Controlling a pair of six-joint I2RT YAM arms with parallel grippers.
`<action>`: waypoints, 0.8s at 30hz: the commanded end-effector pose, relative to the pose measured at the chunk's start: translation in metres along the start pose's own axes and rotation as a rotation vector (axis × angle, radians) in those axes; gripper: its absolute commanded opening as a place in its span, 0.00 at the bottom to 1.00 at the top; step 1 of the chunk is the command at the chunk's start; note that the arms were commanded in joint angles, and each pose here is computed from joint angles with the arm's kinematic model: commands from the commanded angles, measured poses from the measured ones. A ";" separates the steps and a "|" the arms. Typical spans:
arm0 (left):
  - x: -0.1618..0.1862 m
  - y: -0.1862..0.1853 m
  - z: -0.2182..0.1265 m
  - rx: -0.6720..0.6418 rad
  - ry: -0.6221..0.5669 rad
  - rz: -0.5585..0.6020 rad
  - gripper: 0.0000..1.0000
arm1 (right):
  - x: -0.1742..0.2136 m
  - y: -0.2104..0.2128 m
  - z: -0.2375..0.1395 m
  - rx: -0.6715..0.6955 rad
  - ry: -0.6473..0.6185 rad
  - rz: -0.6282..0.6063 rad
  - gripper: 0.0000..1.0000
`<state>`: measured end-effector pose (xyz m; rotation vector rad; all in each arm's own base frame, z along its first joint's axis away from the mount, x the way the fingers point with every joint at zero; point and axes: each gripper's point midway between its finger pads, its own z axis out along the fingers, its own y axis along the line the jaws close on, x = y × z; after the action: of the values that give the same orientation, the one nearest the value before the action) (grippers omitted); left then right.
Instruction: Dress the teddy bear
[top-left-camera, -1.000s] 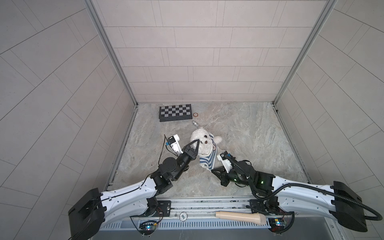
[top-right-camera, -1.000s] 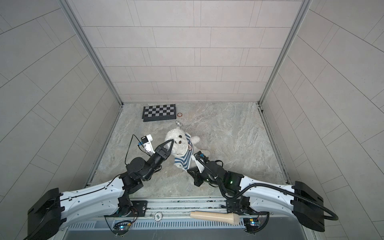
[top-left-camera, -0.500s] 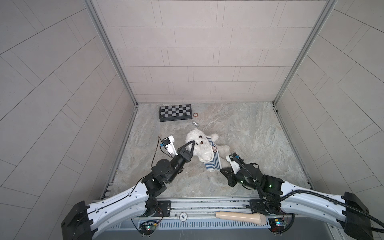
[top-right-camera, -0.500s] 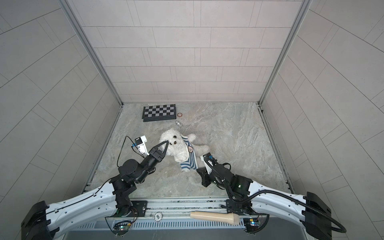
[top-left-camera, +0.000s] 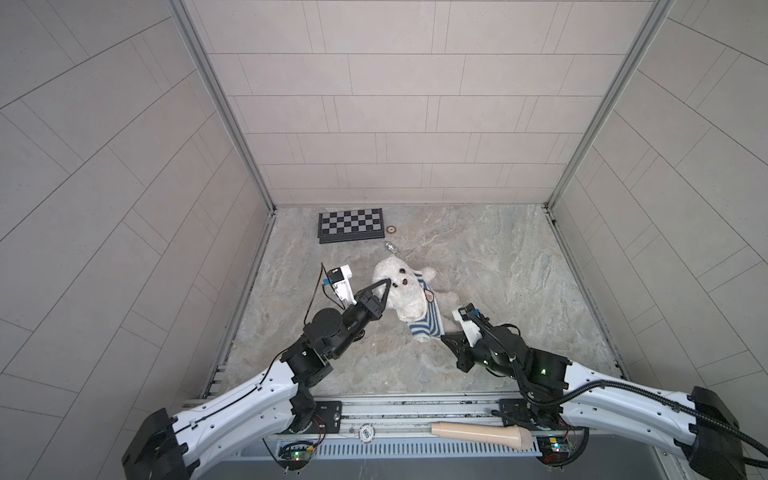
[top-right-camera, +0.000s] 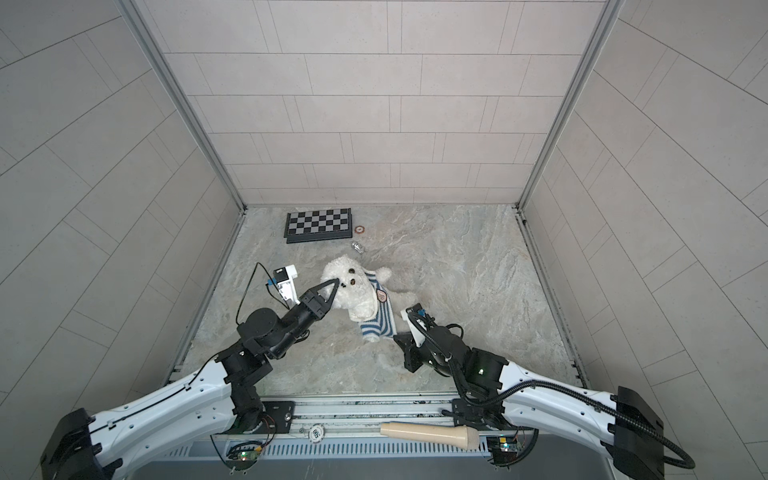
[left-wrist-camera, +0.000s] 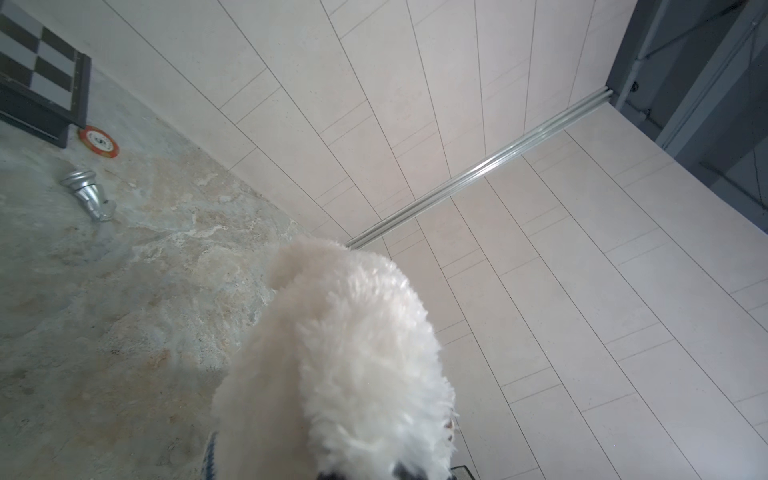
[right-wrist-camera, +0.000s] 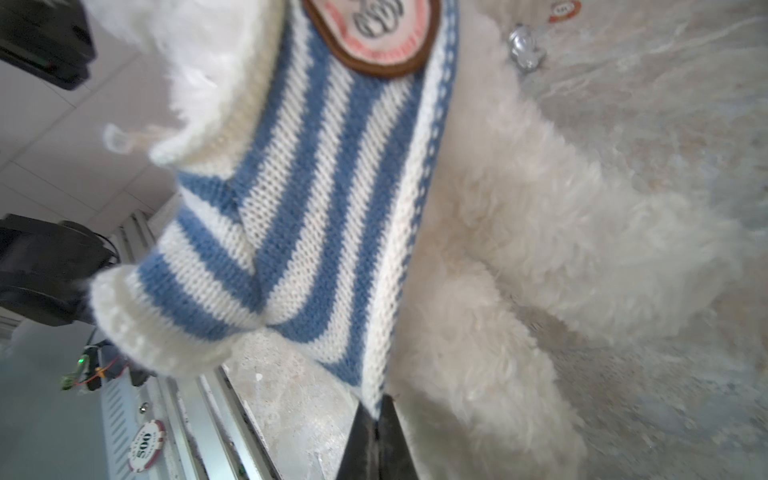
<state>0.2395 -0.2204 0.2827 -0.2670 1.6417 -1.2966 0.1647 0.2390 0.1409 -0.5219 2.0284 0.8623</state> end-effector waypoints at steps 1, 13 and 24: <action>-0.015 -0.054 0.004 0.156 0.016 0.149 0.00 | -0.023 0.024 -0.011 -0.128 -0.115 -0.059 0.00; -0.004 -0.090 -0.008 0.272 0.128 0.516 0.00 | -0.064 0.052 -0.045 -0.214 -0.206 -0.191 0.31; 0.043 -0.117 -0.033 0.519 0.305 0.895 0.00 | -0.102 0.056 -0.088 -0.125 -0.262 -0.508 0.62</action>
<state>0.1714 -0.2679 0.3365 0.7104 1.4755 -1.0527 0.1348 0.2231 0.2840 -0.7915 1.5392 0.8491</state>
